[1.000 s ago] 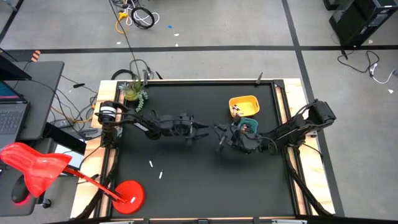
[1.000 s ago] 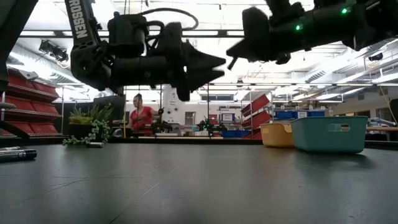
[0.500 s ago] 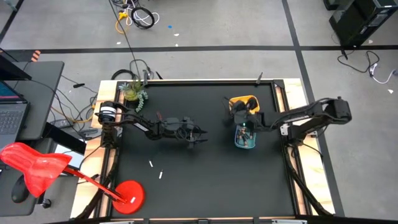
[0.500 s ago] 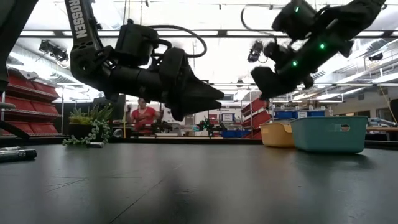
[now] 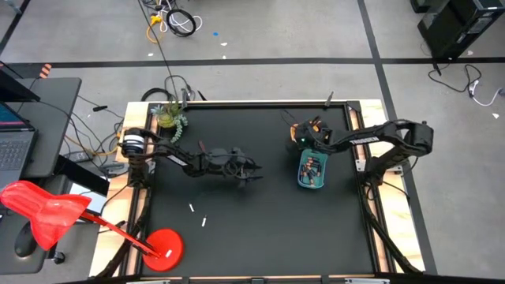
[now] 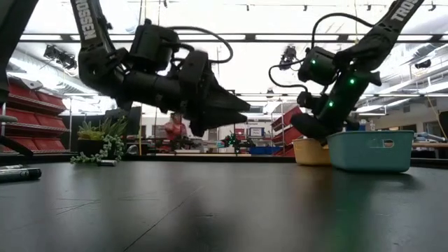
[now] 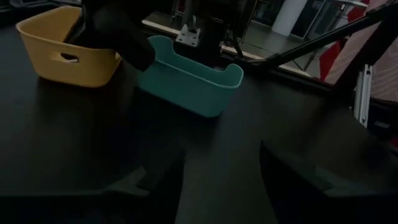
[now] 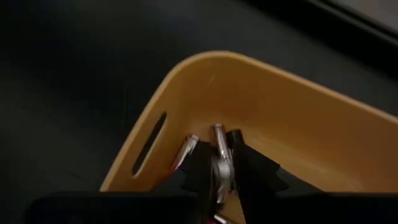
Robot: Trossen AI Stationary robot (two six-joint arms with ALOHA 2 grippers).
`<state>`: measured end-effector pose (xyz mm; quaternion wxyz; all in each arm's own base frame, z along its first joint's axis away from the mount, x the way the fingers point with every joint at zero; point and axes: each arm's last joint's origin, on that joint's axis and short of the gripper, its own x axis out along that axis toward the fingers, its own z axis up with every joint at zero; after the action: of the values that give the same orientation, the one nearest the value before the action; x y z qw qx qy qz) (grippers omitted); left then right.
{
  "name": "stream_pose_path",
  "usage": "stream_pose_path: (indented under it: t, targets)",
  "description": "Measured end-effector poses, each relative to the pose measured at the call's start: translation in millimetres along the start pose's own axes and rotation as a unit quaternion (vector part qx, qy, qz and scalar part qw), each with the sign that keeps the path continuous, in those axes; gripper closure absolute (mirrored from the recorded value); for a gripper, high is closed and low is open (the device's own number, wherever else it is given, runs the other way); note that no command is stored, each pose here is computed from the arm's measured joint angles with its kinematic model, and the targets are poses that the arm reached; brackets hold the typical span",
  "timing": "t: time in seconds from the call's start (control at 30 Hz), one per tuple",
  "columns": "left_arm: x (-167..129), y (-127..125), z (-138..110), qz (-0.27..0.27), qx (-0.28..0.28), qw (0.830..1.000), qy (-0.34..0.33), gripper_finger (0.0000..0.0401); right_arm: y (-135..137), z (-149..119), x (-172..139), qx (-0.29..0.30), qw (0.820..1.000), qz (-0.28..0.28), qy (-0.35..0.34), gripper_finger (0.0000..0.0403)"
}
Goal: Sort batteries
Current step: Put the silver black battery into the yellow bin, then put the top silver black battery into the yellow bin
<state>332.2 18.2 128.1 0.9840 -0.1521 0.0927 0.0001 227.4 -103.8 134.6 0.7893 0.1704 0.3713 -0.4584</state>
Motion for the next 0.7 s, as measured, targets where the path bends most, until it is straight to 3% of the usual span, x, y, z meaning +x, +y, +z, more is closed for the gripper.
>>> stream_pose_path:
  t: [0.23,0.37,0.53,0.7]
  targets:
    - [-15.0,-6.6,25.1,0.044,0.037,0.998,0.015,0.0194,1.4,8.6,-18.3,-0.009,0.999,0.01,-0.043,0.0295]
    - [-38.0,-11.8,38.5,0.078,0.053,0.991,0.091,0.0194,12.3,8.7,-41.5,-0.032,0.994,-0.006,-0.102,0.0288]
    - [-82.9,-25.1,56.0,0.134,0.067,0.973,0.175,0.0194,45.4,-2.3,-80.8,-0.093,0.967,-0.047,-0.231,0.0292]
    - [-121.4,-36.0,67.7,0.149,0.046,0.953,0.261,0.0194,84.0,-15.6,-106.5,-0.116,0.942,0.018,-0.313,0.0293]
